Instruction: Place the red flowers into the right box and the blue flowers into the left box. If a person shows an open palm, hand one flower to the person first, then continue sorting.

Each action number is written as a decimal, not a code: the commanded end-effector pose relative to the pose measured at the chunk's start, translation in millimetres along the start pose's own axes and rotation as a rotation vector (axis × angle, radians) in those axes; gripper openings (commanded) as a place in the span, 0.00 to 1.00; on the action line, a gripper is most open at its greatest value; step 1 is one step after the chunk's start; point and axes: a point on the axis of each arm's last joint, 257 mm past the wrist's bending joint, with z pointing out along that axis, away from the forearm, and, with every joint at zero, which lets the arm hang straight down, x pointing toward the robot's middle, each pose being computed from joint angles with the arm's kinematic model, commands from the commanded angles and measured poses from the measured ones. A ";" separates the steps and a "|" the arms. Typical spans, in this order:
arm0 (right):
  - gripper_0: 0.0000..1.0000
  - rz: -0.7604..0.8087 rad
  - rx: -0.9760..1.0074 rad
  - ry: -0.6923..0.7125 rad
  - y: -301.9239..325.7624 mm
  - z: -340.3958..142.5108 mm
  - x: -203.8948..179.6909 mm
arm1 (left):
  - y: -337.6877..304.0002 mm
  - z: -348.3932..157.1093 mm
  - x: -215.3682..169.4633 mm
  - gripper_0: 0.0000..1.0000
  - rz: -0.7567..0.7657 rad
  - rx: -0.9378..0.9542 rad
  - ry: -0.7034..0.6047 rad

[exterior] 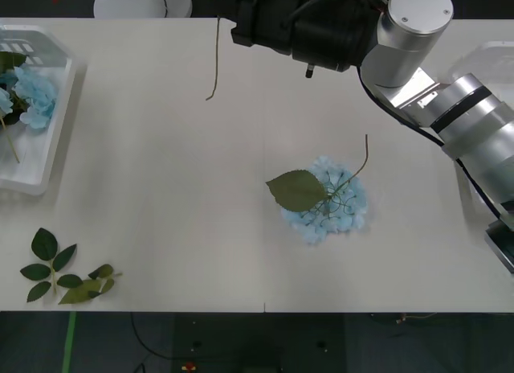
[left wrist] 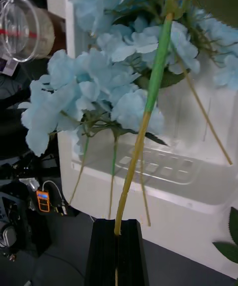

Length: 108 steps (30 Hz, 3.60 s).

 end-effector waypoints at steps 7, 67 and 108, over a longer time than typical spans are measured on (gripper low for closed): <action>0.00 -0.078 -0.114 -0.048 74.1 61.8 -14.4 | 65.1 24.4 23.1 0.00 -0.060 -0.138 -0.045; 0.00 -0.194 -0.079 0.012 78.0 81.7 24.8 | -379.9 -177.1 29.3 1.00 -0.303 1.364 -0.701; 0.00 -0.237 -0.030 0.007 62.2 78.2 20.6 | -438.1 -183.0 -85.5 0.45 -0.446 1.317 -0.906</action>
